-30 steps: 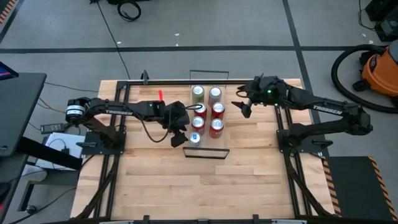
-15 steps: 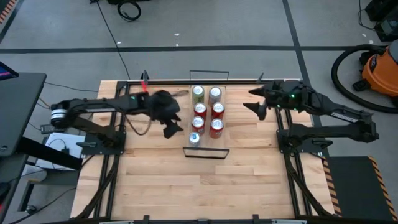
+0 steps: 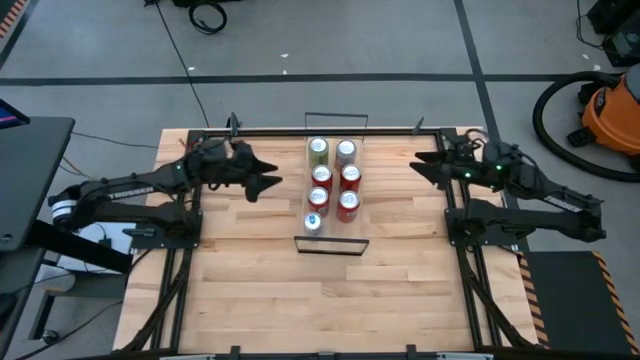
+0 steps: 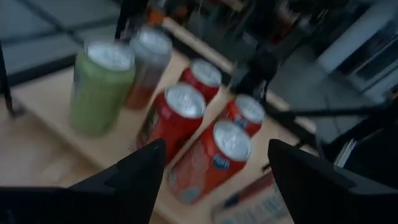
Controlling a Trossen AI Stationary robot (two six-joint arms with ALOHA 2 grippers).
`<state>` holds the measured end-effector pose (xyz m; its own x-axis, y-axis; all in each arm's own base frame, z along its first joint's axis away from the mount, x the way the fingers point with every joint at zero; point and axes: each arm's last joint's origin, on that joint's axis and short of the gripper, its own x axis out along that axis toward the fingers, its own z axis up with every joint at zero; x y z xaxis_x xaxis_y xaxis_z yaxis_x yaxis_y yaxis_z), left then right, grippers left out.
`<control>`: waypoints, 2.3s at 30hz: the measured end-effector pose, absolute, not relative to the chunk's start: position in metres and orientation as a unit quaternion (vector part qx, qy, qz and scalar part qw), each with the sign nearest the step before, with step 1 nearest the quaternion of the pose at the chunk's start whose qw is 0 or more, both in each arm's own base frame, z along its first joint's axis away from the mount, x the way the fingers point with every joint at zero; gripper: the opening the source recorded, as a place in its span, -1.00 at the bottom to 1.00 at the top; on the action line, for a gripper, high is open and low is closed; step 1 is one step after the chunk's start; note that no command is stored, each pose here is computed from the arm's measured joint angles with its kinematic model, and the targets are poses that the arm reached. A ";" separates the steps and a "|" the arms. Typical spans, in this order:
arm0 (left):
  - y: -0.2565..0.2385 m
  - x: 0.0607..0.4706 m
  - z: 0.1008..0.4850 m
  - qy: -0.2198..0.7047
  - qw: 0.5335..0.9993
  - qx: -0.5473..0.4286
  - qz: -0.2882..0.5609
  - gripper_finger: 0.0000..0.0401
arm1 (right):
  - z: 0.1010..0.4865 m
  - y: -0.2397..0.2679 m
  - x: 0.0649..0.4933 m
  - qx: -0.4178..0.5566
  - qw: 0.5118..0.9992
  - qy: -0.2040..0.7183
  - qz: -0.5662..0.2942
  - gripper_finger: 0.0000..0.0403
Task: Place canned beverage on shelf
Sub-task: Return to Home Position
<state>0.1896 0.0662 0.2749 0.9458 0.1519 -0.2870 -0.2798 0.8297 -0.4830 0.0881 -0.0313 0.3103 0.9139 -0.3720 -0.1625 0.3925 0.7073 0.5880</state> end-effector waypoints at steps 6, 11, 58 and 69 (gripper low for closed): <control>0.068 0.166 0.263 0.015 0.957 -0.265 0.120 0.46 | 0.304 -0.027 0.074 0.394 0.896 -0.031 -0.204 0.85; 0.065 0.151 0.244 -0.021 0.944 -0.305 0.123 0.46 | 0.290 -0.026 0.067 0.433 0.876 -0.058 -0.205 0.85; 0.036 0.113 0.177 -0.110 0.907 -0.380 0.140 0.46 | 0.226 -0.025 0.075 0.463 0.869 -0.135 -0.109 0.76; 0.034 0.114 0.165 -0.035 0.914 -0.380 0.137 0.46 | 0.220 -0.029 0.075 0.347 0.912 -0.108 -0.191 0.75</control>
<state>0.1140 0.0340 0.1645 0.9599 0.2776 -0.0398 -0.2240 0.6736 -0.7043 0.0751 -0.0285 0.2199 0.9039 -0.4231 0.0634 0.2738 0.6861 0.6741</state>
